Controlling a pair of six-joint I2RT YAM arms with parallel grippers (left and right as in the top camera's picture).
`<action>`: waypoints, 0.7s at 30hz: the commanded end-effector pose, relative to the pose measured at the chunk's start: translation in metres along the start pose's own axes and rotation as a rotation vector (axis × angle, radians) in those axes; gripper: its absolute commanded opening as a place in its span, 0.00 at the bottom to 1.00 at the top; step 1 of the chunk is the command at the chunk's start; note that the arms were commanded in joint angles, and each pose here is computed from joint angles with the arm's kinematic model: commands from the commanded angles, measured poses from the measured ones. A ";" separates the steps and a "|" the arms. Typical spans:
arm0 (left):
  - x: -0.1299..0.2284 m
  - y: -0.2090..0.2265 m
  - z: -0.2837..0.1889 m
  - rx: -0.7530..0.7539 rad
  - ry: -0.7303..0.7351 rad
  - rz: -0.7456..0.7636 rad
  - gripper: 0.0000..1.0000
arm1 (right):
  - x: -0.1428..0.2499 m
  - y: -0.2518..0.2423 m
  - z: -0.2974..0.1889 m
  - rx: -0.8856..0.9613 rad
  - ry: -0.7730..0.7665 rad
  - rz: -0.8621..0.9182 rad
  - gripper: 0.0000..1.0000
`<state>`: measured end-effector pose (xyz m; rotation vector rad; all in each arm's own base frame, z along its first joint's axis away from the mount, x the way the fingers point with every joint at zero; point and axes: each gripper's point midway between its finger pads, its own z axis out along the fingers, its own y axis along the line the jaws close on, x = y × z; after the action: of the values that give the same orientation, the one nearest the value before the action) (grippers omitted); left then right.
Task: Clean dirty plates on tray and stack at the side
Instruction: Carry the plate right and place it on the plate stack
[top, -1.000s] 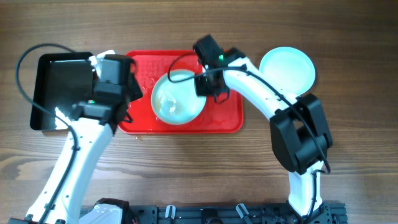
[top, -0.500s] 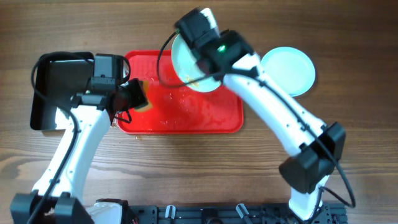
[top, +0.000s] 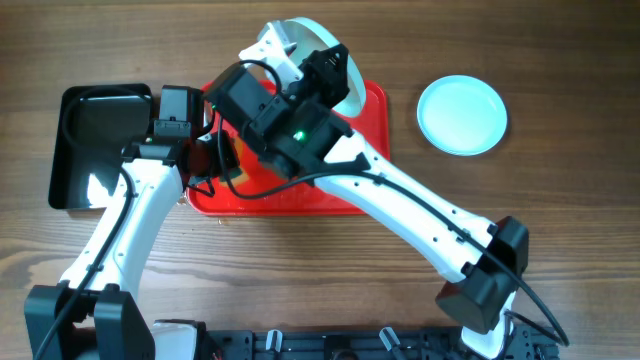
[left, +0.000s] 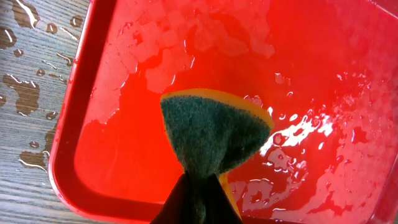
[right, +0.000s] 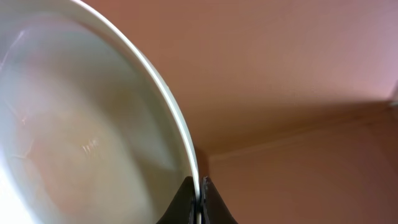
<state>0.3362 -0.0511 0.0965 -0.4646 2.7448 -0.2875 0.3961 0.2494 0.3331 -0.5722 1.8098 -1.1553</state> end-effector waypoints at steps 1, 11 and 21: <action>0.001 0.000 0.001 0.008 0.008 0.012 0.04 | -0.001 -0.029 -0.007 0.101 0.010 -0.004 0.04; 0.002 0.000 0.001 0.005 0.013 0.011 0.04 | 0.040 0.063 0.015 -0.472 0.176 0.256 0.04; 0.003 0.001 0.001 0.004 0.016 0.011 0.04 | 0.139 0.064 0.116 -1.040 0.711 0.831 0.04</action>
<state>0.3345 -0.0509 0.0958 -0.4665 2.7521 -0.2847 0.4334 0.1322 0.2006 -0.1305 2.6728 -0.2930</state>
